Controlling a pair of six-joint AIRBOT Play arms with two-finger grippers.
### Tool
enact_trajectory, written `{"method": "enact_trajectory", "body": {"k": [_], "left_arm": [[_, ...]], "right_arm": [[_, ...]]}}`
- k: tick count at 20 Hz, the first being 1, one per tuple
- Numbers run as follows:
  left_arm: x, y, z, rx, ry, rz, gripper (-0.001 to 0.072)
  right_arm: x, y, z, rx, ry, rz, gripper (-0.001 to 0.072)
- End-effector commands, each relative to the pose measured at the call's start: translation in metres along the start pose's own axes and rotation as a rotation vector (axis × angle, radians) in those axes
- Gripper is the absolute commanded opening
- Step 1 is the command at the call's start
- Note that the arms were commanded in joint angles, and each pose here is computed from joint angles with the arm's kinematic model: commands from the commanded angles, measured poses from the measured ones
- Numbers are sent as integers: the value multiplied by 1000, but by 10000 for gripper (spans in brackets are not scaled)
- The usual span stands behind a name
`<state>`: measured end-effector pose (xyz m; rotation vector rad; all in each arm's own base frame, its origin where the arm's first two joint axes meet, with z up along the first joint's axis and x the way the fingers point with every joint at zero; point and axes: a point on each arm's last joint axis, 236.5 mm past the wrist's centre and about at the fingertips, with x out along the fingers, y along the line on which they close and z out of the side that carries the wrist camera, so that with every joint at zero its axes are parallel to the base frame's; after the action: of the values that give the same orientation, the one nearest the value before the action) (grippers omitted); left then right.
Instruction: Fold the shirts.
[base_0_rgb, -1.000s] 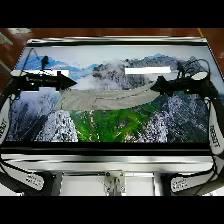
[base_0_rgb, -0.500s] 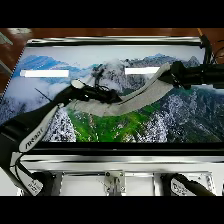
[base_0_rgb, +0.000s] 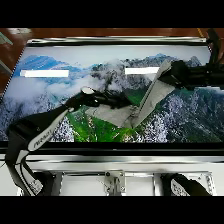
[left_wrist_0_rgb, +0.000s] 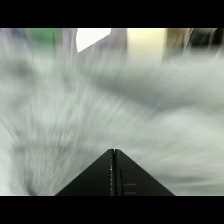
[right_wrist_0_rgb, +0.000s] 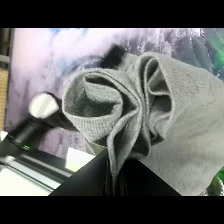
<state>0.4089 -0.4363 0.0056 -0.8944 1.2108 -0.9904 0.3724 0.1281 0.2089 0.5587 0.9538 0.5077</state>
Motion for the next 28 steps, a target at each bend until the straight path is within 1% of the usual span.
{"method": "enact_trajectory", "body": {"k": [1,4,6,8,10,13,14,15,16,19,22,23,25,26,27,28], "left_arm": [[-108,-17,88,70,-229,10,44],[-254,-48,143,183,-477,71,44],[-341,-77,153,240,-617,85,44],[-402,-101,145,293,-705,102,45],[-428,-115,126,329,-698,103,45],[-426,-116,101,344,-600,92,45],[-420,-112,96,346,-569,105,45],[-414,-106,93,350,-544,133,45],[-409,-99,91,354,-522,169,45],[-397,-87,87,363,-476,221,45],[-396,-86,86,364,-469,228,46],[-396,-85,86,364,-468,232,46],[-396,-83,85,364,-464,238,45],[-396,-83,85,364,-463,238,45],[-396,-83,85,364,-462,238,45],[-396,-83,85,364,-462,237,45]], "right_arm": [[40,3,1,-89,0,-68,54],[117,22,-10,-130,38,-33,54],[175,28,-28,-124,79,-20,55],[234,30,-57,-103,128,-14,55],[287,38,-88,-15,163,30,57],[333,47,-103,181,135,98,73],[343,49,-103,248,119,115,256],[347,50,-103,306,120,133,537],[347,51,-104,313,128,145,611],[318,37,-102,190,220,140,611],[254,-23,-87,90,338,16,610],[226,-50,-84,77,379,-58,610],[159,-119,-90,83,493,-297,611],[123,-151,-98,102,561,-421,623],[102,-170,-106,137,601,-479,638],[91,-180,-116,186,625,-481,638]]}}
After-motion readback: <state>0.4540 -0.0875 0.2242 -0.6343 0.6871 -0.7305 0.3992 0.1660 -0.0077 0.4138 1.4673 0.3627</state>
